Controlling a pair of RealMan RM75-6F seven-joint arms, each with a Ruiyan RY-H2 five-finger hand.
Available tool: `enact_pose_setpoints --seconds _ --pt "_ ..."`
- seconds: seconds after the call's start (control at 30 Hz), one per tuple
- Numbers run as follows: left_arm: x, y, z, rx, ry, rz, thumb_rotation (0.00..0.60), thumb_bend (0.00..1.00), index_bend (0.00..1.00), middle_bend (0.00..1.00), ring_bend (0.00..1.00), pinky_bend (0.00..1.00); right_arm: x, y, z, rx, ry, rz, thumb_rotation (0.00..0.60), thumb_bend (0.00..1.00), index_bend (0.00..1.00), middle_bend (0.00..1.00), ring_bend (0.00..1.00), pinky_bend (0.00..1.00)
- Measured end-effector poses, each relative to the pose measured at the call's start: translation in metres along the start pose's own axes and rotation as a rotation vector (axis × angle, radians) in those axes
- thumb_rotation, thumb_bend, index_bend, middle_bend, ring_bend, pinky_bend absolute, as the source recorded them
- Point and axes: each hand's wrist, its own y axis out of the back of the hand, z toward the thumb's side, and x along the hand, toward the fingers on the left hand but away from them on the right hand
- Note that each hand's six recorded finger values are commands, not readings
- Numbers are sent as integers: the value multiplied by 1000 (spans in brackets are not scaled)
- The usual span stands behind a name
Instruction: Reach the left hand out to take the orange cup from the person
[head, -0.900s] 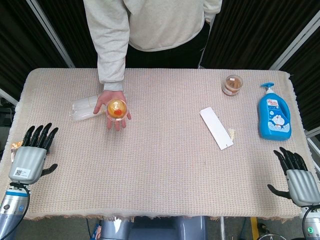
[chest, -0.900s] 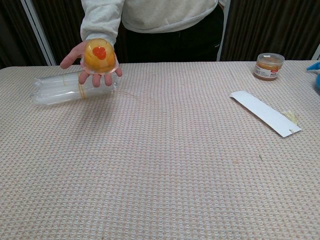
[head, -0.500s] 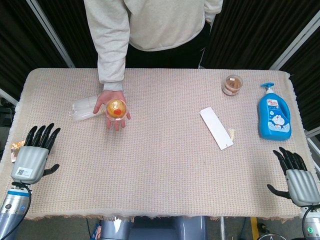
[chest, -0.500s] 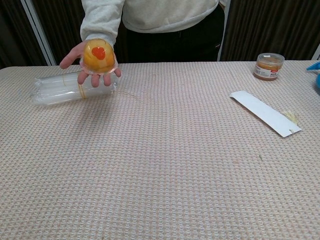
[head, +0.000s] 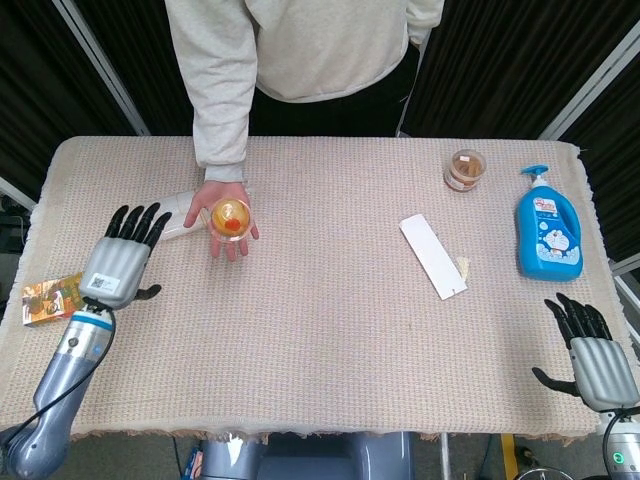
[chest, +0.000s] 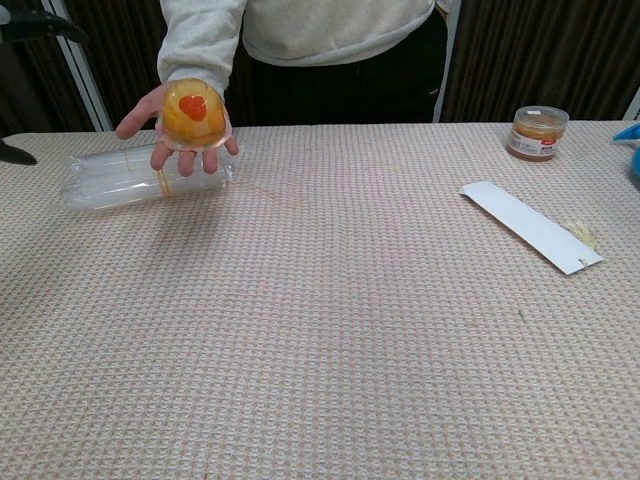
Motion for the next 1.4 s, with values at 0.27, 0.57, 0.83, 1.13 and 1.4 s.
enact_pose_setpoints --seconds 0.27,0.57,0.83,1.13,1.4 --pt "59 4 24 28 67 -117 600 190 90 0 0 25 0 1 -1 -12 6 5 600 97 78 0 0 0" --pt "121 21 74 90 112 -165 600 194 113 0 0 47 -1 0 -4 -29 -3 20 600 97 78 0 0 0" --pt "138 22 103 97 118 -194 600 204 208 0 0 82 -2 1 -5 -37 -8 21 600 98 78 0 0 0" --pt "138 17 110 119 131 -213 600 519 722 456 412 476 -1 2 -6 -38 -12 18 600 97 79 0 0 0" --pt "140 35 117 140 79 -2 600 566 802 528 508 544 -1 2 -7 -38 -23 16 600 97 79 0 0 0"
